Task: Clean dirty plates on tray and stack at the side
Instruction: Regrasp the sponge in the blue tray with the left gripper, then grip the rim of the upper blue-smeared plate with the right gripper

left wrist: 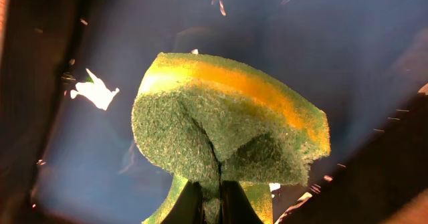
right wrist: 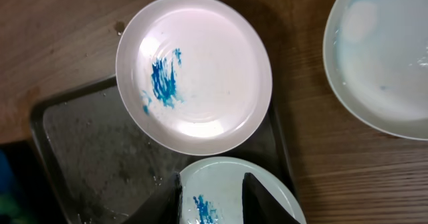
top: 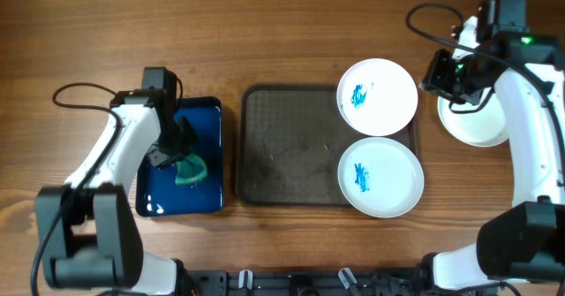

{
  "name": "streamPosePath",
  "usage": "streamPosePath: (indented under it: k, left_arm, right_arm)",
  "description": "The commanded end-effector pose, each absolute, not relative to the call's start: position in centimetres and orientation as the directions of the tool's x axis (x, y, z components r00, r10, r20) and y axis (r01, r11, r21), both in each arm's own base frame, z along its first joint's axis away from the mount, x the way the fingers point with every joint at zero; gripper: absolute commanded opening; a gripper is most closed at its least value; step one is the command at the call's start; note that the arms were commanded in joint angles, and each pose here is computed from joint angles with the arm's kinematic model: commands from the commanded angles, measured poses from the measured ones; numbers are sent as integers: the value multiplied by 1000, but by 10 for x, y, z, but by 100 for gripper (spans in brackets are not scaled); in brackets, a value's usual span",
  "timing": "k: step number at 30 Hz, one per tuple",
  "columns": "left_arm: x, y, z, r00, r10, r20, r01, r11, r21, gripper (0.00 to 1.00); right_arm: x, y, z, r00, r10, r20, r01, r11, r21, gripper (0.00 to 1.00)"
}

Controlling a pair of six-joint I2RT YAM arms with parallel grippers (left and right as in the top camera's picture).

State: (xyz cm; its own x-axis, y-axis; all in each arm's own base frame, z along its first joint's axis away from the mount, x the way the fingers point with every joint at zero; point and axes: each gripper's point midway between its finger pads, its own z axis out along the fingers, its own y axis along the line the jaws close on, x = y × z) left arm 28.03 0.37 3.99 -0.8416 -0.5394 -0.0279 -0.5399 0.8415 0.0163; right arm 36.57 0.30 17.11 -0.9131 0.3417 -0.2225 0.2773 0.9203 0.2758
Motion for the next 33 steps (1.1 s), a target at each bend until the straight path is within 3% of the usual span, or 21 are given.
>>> streamPosePath:
  k: [1, 16, 30, 33]
  left_arm:
    - [289, 5, 61, -839, -537, -88, -538, 843, -16, 4]
    - [290, 5, 61, -852, -515, -92, -516, 856, -16, 4]
    - [290, 5, 61, -852, -516, -91, -517, 856, -15, 4]
    - [290, 5, 61, -852, -516, -91, -517, 856, -15, 4]
  right_arm:
    - [357, 9, 133, -913, 375, -162, 328, 909, 256, 36]
    - [381, -10, 23, -873, 480, -91, 464, 873, 150, 37]
    - [404, -19, 26, -897, 394, -198, 375, 918, 128, 38]
    - [410, -10, 28, -896, 394, -206, 361, 915, 180, 27]
